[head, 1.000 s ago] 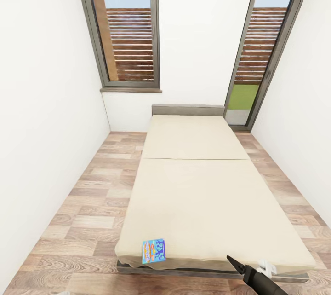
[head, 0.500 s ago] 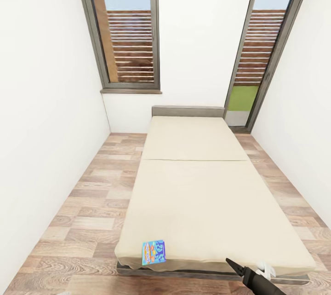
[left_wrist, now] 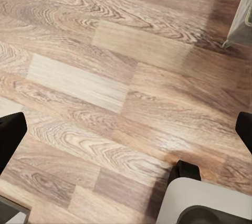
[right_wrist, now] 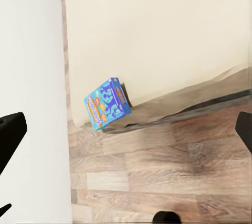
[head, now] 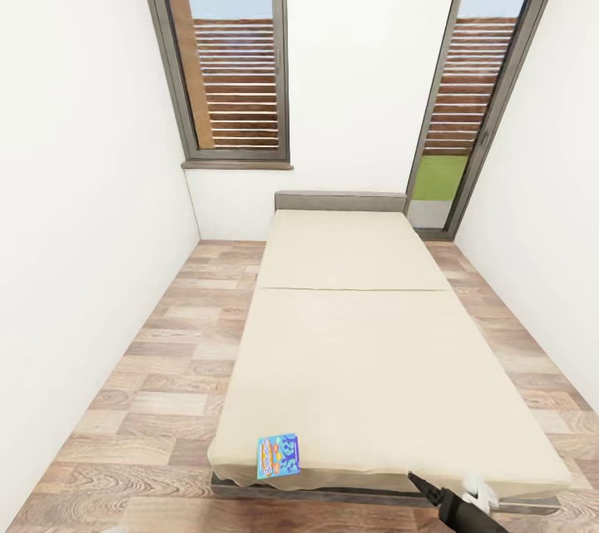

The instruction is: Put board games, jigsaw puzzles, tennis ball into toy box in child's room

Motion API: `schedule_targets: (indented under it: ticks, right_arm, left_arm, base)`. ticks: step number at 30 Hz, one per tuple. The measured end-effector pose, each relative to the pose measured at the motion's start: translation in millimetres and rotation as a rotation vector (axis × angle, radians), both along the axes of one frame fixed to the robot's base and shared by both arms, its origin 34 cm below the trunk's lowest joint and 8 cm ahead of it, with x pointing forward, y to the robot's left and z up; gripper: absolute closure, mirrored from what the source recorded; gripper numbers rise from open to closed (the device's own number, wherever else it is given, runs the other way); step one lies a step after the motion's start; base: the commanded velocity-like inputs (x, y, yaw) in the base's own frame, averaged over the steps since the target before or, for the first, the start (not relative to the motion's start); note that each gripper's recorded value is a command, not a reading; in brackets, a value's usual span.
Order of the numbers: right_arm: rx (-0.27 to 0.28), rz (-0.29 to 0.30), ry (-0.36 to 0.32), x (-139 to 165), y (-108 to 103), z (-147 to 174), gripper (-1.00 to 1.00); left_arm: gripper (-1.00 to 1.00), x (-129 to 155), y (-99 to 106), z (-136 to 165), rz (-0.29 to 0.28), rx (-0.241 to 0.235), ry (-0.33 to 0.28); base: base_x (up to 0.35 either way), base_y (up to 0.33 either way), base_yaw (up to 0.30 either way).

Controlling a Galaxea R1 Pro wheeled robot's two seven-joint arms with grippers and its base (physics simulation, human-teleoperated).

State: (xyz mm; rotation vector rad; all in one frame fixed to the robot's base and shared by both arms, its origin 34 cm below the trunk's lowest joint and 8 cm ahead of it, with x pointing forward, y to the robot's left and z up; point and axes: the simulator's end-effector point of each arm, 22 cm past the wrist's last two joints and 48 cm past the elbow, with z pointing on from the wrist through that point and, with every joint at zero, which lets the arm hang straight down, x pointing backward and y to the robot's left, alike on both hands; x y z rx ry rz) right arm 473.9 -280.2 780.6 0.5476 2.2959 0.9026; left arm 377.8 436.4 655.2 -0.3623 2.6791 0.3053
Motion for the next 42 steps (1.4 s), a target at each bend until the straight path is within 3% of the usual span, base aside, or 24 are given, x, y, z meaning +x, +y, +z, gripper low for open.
schedule_targets:
  ticks: [4,7,9,10,12,13,15,16,18,22,25,42]
  right_arm:
    - [-0.005,-0.017,0.061,-18.8,-2.8,-19.9,-1.0]
    - [-0.054,-0.052,0.116,-35.4,-14.0,-42.2,-1.0]
    - [-0.098,-0.079,0.156,-46.0,-23.8,-56.7,-1.0]
    - [-0.106,-0.084,0.162,-47.6,-25.5,-58.9,-1.0]
    - [-0.122,-0.093,0.176,-51.1,-29.2,-63.6,-1.0]
    - [-0.124,-0.094,0.178,-51.7,-29.4,-64.4,-1.0]
    - [-0.128,-0.097,0.182,-52.7,-30.0,-65.7,-1.0]
    - [-0.13,-0.098,0.183,-52.8,-30.1,-66.0,-1.0]
    - [-0.13,-0.098,0.182,-52.4,-30.5,-65.8,-1.0]
    - [-0.125,-0.098,0.178,-51.5,-29.9,-64.8,-1.0]
    - [-0.124,-0.099,0.177,-51.1,-29.8,-64.5,-1.0]
    - [-0.119,-0.098,0.171,-49.5,-24.1,-63.3,-1.0]
  left_arm:
    - [-1.0,5.6,2.6,1.3,-0.006,-0.029,0.004]
    - [-1.0,-4.8,9.4,-0.2,-0.011,-0.12,0.087]
    - [-1.0,4.6,17.8,10.5,-0.015,-0.235,0.133]
    - [-1.0,11.6,20.0,16.3,-0.019,-0.27,0.136]
    - [-1.0,45.7,19.1,46.5,-0.051,-0.422,0.118]
    - [-1.0,53.8,17.7,56.0,-0.066,-0.461,0.113]
    - [-1.0,85.1,11.6,96.3,-0.121,-0.593,0.081]
    - [-1.0,97.7,11.0,115.2,-0.147,-0.635,0.063]
    - [-1.0,113.9,12.2,138.7,-0.178,-0.673,0.03]
    - [-1.0,143.4,22.9,175.2,-0.182,-0.708,-0.063]
    - [-1.0,153.5,26.5,186.5,-0.182,-0.712,-0.097]
    - [-1.0,162.8,37.6,202.3,-0.187,-0.698,-0.136]
  base:
    - [0.0,0.0,0.0]
    - [0.0,0.0,0.0]
    - [0.0,0.0,0.0]
    - [0.0,0.0,0.0]
    - [0.0,0.0,0.0]
    - [0.0,0.0,0.0]
    - [0.0,0.0,0.0]
    - [0.0,0.0,0.0]
    - [0.0,0.0,0.0]
    - [0.0,0.0,0.0]
    - [0.0,0.06,0.0]
    - [0.003,0.119,-0.051]
